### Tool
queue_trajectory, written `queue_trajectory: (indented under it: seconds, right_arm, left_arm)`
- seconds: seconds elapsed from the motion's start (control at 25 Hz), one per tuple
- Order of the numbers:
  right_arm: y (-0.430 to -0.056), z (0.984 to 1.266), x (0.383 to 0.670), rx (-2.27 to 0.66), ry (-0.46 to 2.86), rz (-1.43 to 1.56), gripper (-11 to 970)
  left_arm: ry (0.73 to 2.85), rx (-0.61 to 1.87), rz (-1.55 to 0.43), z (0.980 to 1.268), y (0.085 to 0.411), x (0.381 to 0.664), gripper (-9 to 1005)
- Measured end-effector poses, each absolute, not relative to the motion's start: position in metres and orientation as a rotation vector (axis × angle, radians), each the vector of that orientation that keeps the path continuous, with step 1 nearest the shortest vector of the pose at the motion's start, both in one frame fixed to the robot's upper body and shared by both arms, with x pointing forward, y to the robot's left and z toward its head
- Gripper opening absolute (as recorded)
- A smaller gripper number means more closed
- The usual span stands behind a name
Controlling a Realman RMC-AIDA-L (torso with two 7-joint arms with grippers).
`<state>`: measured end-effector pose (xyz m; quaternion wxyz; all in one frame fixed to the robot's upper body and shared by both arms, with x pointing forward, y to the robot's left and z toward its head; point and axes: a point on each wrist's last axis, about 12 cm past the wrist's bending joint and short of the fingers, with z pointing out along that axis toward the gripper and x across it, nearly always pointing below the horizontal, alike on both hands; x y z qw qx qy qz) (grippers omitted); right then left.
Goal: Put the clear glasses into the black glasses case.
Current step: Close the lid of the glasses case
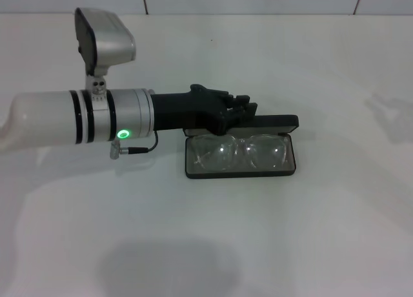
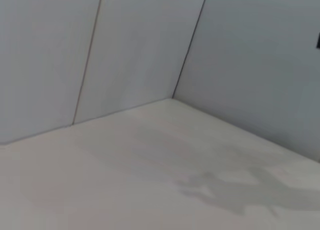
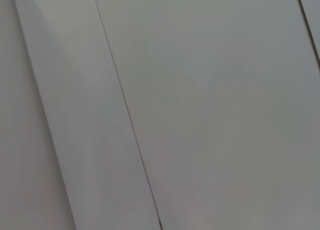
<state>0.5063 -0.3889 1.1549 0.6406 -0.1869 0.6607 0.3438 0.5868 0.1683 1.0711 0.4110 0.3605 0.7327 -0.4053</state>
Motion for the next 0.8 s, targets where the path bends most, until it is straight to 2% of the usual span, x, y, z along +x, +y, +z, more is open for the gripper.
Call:
queue_trajectory:
  seconds: [0.8]
  right_arm:
    - [-0.386,1.145,0.509,-0.405,1.507,0.800,160]
  left_arm:
    - [1.885,0.997,-1.008,1.055,0.162,0.574,202]
